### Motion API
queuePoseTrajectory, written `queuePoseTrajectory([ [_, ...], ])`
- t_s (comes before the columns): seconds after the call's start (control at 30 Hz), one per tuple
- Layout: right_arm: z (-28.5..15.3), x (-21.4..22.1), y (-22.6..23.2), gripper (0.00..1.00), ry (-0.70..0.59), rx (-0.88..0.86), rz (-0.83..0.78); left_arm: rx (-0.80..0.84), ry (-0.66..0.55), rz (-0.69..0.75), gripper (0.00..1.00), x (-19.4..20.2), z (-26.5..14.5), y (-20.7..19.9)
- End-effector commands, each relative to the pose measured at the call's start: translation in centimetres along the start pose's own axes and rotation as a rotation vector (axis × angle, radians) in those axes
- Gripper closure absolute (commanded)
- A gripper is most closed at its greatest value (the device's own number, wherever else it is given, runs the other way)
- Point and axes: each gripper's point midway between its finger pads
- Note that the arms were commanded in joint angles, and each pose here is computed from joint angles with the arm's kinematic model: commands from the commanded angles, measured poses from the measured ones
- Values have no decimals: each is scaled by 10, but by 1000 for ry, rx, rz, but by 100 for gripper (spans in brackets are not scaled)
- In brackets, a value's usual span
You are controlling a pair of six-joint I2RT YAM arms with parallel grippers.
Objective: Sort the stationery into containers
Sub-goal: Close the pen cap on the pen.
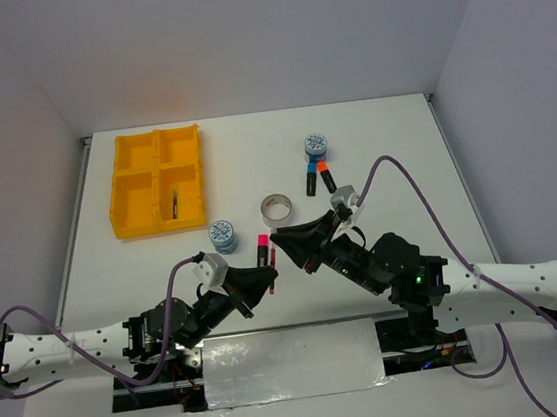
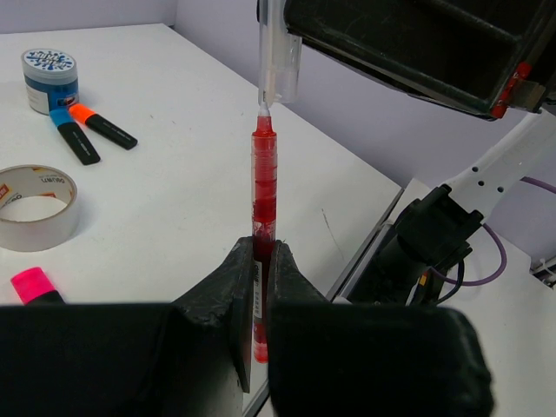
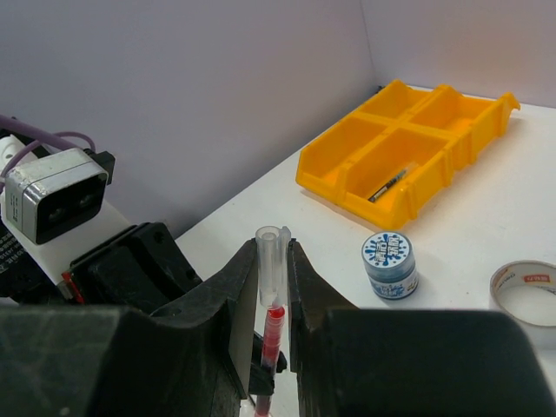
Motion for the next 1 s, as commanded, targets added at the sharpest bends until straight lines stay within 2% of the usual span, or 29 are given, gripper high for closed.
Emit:
queuePoseTrajectory([
  [0.0,3,-27,9,96,-64,-18,-9,35,-65,-47,100,-19,2,-9],
  [0.53,6,-14,3,97,-43,-3,-28,42,-73,-52,100,-23,1,-11],
  [0.97,1,-16,8,96,-33,-25,21,17,-75,-47,100,-24,0,-5],
])
Point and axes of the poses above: each gripper's point midway between its finger pads, its own z axis out along the fingers, its own y axis along the line the jaws close on, x = y × z, and after that the axes turned 2 degrees about z, right-handed
